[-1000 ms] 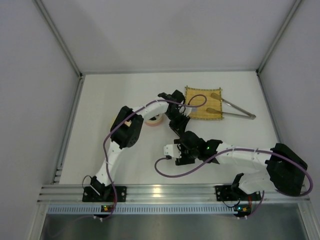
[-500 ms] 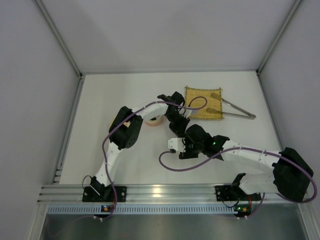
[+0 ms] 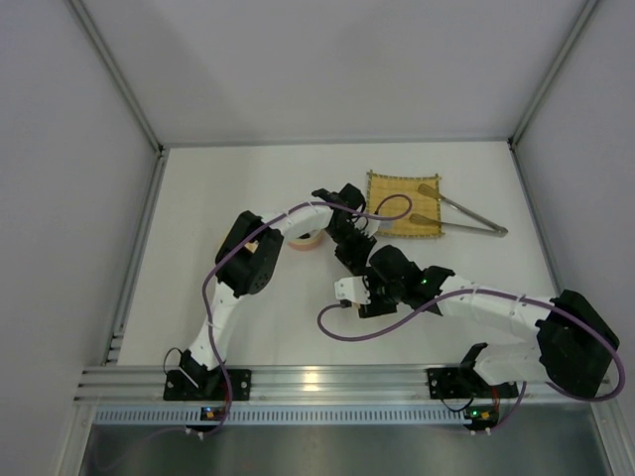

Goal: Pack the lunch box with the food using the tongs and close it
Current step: Adjust the box lid at the center of the board.

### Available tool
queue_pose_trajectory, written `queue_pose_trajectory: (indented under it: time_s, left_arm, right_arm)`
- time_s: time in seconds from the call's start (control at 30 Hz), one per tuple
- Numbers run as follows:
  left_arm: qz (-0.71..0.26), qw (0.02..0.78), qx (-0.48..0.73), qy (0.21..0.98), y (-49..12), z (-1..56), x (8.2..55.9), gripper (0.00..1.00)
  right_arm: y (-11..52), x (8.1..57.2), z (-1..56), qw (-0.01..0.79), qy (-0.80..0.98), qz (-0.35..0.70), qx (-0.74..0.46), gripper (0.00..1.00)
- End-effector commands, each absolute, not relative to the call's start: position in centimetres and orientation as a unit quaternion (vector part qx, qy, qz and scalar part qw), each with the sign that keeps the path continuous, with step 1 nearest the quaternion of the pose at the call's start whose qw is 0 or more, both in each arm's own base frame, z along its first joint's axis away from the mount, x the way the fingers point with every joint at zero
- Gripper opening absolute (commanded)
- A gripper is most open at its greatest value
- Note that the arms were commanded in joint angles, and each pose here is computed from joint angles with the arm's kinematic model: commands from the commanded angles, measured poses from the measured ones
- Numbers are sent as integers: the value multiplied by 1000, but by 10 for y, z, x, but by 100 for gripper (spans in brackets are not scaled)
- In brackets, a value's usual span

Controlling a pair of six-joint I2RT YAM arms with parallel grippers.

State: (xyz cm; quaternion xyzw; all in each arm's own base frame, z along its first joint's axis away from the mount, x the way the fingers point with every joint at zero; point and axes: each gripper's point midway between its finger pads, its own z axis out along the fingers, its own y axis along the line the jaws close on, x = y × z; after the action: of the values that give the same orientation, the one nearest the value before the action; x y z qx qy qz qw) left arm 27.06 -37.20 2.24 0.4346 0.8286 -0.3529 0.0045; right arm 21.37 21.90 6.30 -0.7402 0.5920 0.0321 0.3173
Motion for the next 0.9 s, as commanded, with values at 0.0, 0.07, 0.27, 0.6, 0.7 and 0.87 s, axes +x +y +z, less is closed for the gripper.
queue_pose_trajectory:
  time_s: [0.0,0.07,0.27,0.6,0.7,0.87]
  left_arm:
    - [-296,-40,452,841,-344,-17,256,13]
    - [-298,-39,451,840,-344,-16,256,13]
    - [-298,-41,451,841,-344,-17,255,13]
    - [-299,-40,450,841,-346,-18,257,12]
    - [-298,-40,450,841,-346,-19,257,12]
    - [-295,-40,452,841,-345,-20,258,12]
  right_arm:
    - [218,209,55,302,585,44,-751,64]
    - [218,208,51,301,582,45,-754,64]
    - [222,209,45,297,589,52,-750,64]
    - [225,203,44,292,594,64,-747,65]
    - [225,197,43,286,591,72,-750,65]
    - [225,193,44,285,590,79,-751,65]
